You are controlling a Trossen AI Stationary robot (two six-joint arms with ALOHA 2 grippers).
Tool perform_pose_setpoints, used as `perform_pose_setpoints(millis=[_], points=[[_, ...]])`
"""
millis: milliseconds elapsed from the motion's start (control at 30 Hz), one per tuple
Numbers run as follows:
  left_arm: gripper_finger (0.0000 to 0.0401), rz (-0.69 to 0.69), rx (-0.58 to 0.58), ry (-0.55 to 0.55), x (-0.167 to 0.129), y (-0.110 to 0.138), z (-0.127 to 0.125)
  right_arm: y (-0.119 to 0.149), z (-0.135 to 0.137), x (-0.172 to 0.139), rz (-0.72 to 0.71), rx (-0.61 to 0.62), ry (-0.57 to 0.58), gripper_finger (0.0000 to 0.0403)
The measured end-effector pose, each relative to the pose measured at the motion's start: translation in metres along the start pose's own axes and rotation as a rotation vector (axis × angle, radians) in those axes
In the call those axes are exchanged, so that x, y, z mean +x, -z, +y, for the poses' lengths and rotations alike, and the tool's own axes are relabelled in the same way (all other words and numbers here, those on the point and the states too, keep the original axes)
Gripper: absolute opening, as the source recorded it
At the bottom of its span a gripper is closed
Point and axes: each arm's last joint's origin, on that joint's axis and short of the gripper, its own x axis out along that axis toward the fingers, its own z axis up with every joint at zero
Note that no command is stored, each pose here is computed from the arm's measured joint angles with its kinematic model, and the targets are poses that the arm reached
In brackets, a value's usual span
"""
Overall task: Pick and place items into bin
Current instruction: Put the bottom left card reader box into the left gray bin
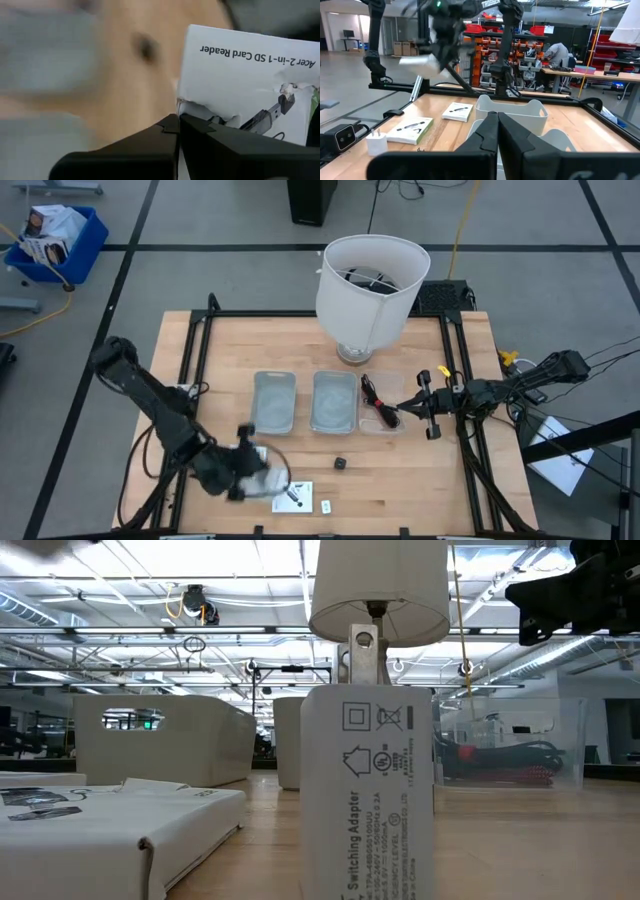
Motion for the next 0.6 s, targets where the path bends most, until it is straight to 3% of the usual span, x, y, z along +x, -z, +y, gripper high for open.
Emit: perform_pose_setpoints(millis=[100, 167, 400, 600], points=[[0.0006, -0.134, -0.195, -0.256, -0.003, -0.019, 0.031, 0.000, 0.000, 0.000, 0.000, 0.003, 0.000, 0.0002], [0.0006, -0.187, -0.364, -0.368, 0.000, -0.027, 0.053, 0.000, 0.000, 0.000, 0.000, 0.003, 0.000, 0.0002], [0.0006, -0.096, -0.722, -0.543, 0.023, -0.018, 0.117, -0.001, 0.000, 0.000, -0.015, 0.004, 0.001, 0.0002], [0.0005, 0.014, -0.856, -0.640, 0.046, 0.009, 0.144, -0.001, 0.000, 0.000, -0.014, -0.021, 0.001, 0.0001]])
